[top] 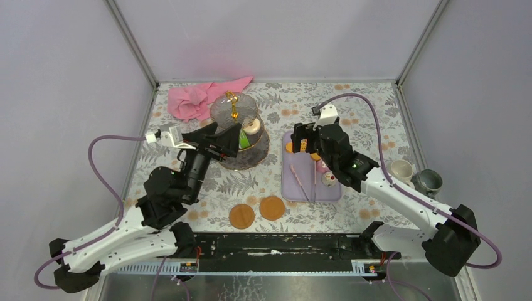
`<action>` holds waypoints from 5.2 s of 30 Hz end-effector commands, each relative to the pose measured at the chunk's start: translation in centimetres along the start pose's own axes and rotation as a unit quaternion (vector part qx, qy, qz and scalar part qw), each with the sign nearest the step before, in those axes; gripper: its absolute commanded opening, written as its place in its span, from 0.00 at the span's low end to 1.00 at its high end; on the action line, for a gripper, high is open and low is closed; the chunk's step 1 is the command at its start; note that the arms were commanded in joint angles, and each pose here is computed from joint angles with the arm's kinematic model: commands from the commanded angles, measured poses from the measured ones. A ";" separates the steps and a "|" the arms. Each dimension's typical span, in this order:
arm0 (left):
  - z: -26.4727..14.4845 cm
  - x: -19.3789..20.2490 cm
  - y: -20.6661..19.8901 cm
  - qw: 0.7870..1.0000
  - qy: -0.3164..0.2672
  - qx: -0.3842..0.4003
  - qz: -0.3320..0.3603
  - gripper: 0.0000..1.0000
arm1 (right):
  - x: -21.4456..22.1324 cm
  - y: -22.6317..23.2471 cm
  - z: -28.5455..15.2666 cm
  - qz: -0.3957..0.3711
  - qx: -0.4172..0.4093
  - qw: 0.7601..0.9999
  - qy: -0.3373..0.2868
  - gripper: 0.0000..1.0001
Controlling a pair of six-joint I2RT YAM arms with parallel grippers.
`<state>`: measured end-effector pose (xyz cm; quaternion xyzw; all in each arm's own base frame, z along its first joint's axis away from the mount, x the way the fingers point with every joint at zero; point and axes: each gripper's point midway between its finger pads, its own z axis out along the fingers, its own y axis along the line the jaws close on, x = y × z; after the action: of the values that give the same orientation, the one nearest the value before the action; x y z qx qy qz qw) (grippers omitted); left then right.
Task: Serve the afternoon tea
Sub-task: Place the clamp on the tray, then pick up the clamp from the tray.
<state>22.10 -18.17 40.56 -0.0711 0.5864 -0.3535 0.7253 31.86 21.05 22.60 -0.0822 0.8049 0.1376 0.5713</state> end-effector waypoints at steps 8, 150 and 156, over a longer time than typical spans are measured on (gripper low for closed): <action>-1.4 2.7 4.9 0.991 0.059 -0.121 0.015 1.00 | 7.5 -0.4 -1.2 0.037 -0.005 0.995 0.095 0.82; -3.4 10.0 3.2 0.971 0.220 -0.087 -0.045 0.94 | 22.4 -4.5 -13.9 0.077 0.184 0.900 0.387 0.57; -3.3 10.1 3.0 0.970 0.222 -0.084 -0.048 0.93 | 22.6 -4.7 -13.4 0.067 0.193 0.897 0.393 0.59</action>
<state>20.81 -20.47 28.45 -0.0678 0.7750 -0.3164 0.5428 12.95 12.60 4.67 0.0363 0.9802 -0.0263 0.1929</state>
